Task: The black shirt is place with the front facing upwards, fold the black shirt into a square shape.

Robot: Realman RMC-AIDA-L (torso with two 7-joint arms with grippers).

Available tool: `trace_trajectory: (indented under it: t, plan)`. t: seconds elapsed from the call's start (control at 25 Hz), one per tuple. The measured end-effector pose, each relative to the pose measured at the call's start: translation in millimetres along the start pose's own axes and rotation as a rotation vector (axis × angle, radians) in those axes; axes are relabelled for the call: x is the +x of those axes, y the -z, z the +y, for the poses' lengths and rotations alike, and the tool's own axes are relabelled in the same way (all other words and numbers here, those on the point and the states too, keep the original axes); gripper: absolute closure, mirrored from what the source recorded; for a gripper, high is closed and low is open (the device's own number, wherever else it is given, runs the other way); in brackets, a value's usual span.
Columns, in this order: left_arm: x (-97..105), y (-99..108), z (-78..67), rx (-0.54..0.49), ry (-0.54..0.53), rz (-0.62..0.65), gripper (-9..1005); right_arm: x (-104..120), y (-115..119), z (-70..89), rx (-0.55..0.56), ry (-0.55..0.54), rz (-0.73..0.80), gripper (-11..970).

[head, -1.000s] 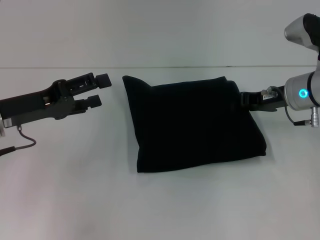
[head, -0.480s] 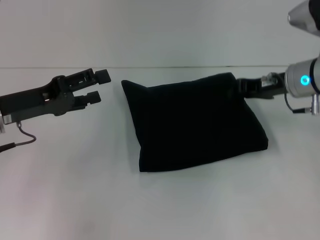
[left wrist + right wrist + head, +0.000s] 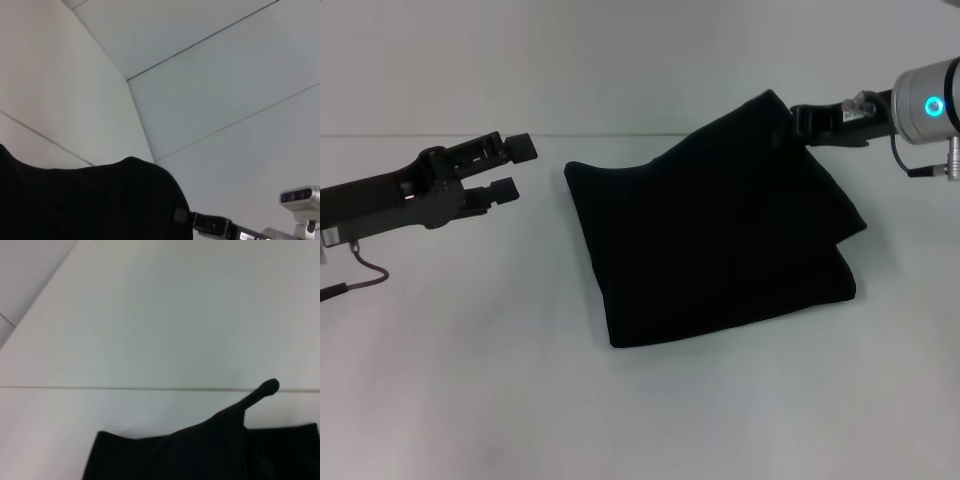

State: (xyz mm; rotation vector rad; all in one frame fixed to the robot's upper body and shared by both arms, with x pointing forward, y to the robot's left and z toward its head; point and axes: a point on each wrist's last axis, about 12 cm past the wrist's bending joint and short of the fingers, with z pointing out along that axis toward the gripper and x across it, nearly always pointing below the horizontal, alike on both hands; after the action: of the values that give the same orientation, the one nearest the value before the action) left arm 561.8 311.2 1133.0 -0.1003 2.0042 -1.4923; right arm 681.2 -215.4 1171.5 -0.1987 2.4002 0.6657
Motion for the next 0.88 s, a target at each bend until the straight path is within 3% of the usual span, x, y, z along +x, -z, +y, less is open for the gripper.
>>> trace_trajectory:
  t: [0.52,0.88]
  plan:
    - [-3,2,0.4,-0.002,0.002,-0.023,46,12,6,-17.4,0.067,-0.063,0.066,893]
    - [-1,-1,2.3,-0.004,0.013,-0.02,47,32,-15,-32.1,0.143,-0.077,0.08,890]
